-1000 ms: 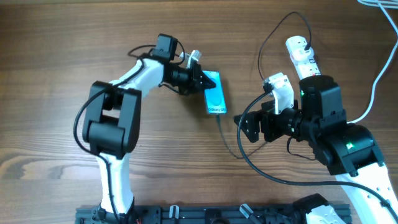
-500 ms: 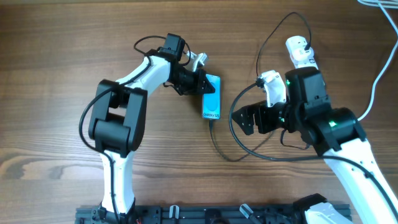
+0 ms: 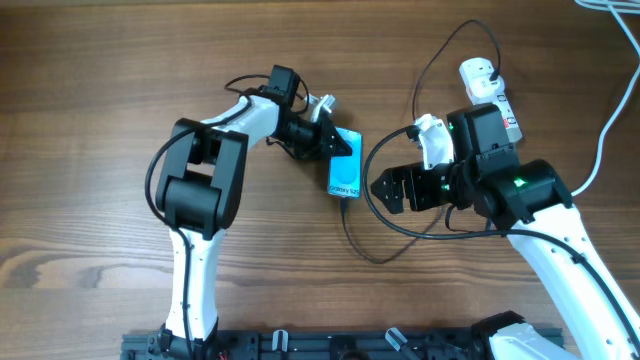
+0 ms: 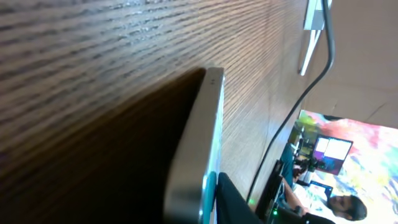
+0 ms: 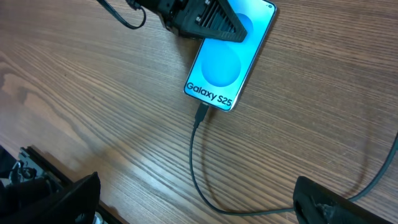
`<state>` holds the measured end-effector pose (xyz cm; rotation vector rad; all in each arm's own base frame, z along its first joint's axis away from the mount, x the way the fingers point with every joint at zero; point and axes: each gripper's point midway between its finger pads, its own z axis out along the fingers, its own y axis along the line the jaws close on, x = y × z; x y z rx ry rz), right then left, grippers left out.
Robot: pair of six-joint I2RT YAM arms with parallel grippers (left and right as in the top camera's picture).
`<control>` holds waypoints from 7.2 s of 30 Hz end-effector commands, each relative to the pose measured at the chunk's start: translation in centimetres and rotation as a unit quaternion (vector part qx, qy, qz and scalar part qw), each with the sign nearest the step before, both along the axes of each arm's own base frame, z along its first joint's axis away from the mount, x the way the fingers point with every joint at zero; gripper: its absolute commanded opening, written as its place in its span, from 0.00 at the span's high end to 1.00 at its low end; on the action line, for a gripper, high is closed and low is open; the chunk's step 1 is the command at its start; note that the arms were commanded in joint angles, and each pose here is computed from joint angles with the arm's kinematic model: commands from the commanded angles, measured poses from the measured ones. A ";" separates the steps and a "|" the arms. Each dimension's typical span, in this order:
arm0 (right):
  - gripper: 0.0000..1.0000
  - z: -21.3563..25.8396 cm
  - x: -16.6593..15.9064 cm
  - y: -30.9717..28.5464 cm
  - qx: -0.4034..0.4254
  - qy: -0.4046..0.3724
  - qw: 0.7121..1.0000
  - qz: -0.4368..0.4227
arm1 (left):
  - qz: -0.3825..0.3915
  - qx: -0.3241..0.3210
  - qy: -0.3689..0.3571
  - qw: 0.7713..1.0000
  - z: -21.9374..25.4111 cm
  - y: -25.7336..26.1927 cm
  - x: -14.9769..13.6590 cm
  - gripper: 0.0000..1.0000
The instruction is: Plug charger to phone and switch on socket
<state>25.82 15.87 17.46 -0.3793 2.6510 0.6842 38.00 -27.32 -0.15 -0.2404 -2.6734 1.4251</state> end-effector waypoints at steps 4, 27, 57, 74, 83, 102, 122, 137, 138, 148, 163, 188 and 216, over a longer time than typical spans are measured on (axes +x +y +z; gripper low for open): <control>0.00 -0.1 0.3 -0.1 -0.003 0.005 1.000 -0.011 | 0.005 0.108 0.014 0.994 -6.1 2.6 -1.2 0.75; 0.01 -3.5 1.3 -3.2 -0.052 0.041 0.985 -0.157 | 0.043 0.146 0.079 0.985 -6.5 5.4 -1.8 0.48; 0.00 -3.4 1.5 -3.5 -0.059 0.031 0.985 -0.157 | 0.083 0.165 0.137 0.973 -6.5 7.1 -2.2 0.46; 0.00 -2.6 3.0 -3.0 -0.036 0.006 0.984 -0.172 | 0.086 0.160 0.134 0.974 -5.8 7.1 -1.9 0.00; 0.01 -2.6 3.0 -3.0 -0.034 0.006 0.984 -0.174 | 0.123 0.287 0.003 0.950 4.9 11.8 -0.7 0.00; 0.00 -3.1 2.1 -3.3 -0.046 0.027 0.984 -0.173 | 0.263 0.368 -0.328 0.829 28.3 17.1 -9.5 0.00; 0.00 -3.2 1.9 -3.3 -0.044 0.037 0.981 -0.184 | 0.414 0.254 -0.433 0.759 35.2 26.3 -17.3 0.00; 0.00 -2.9 2.5 -3.2 -0.033 0.027 0.980 -0.193 | 0.456 0.227 -0.437 0.742 33.1 26.1 -23.6 0.00; 0.00 -2.9 2.5 -3.1 -0.033 0.027 0.980 -0.193 | 0.458 0.225 -0.433 0.743 33.0 26.1 -23.6 0.00; 0.00 -2.7 2.9 -3.0 -0.028 0.020 0.980 -0.194 | 0.475 0.232 -0.384 0.757 31.2 26.3 -24.4 0.00; 0.00 -3.0 5.6 -7.4 -0.116 -0.061 0.954 -0.269 | 0.503 0.178 -0.487 0.692 33.8 27.1 -18.0 0.00; 0.77 -3.6 19.1 -22.7 -0.133 -0.016 0.893 -0.430 | 0.503 0.159 -0.489 0.695 29.7 26.8 -16.4 0.00; 0.96 -11.6 23.8 -26.2 -0.151 -0.022 0.875 -0.459 | 0.518 0.246 -0.434 0.695 25.6 29.0 -18.6 0.00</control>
